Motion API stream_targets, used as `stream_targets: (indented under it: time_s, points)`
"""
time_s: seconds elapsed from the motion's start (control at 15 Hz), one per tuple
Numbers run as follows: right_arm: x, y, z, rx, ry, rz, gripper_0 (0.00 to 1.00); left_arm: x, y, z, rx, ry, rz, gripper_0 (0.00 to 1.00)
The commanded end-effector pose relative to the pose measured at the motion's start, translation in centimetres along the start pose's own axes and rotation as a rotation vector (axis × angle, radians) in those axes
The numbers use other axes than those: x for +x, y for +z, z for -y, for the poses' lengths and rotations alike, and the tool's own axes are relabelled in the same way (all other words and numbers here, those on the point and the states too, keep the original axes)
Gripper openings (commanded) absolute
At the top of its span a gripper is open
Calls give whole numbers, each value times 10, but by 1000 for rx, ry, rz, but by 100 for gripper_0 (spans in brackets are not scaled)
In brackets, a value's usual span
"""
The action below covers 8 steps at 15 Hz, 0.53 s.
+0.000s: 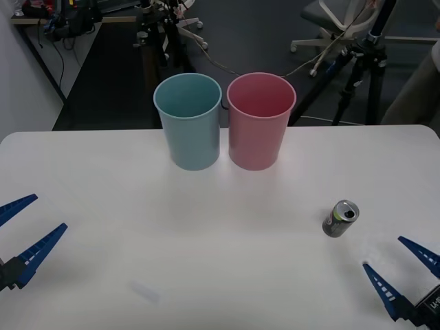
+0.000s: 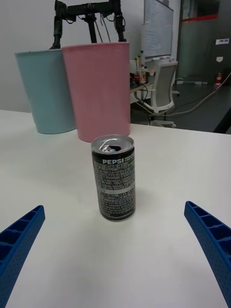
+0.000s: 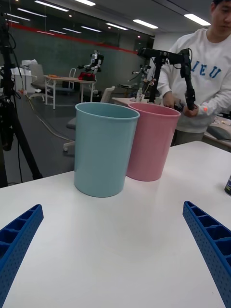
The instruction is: Grasp the object on the table and drop it into the matching bin: aluminum can to the light blue bin, PET bottle to the pink bin.
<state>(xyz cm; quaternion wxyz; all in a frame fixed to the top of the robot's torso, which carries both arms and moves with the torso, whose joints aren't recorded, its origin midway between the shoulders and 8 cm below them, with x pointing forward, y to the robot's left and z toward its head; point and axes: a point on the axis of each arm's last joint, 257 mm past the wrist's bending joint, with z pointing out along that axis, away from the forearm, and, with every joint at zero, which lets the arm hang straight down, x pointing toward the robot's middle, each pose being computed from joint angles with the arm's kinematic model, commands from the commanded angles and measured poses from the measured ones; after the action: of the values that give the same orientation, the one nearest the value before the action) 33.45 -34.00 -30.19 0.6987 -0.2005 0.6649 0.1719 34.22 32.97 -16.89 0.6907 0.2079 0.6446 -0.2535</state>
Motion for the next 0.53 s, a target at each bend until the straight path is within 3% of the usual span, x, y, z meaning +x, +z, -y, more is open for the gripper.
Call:
stream_targets:
  time_s: [0.07, 0.53]
  points:
    - [4, 12, 2, 7, -19, -10, 100, 0, 0, 0, 0, 0, 0, 100]
    - [12, 47, -3, -2, -40, -30, 100, 0, 0, 0, 0, 0, 0, 100]
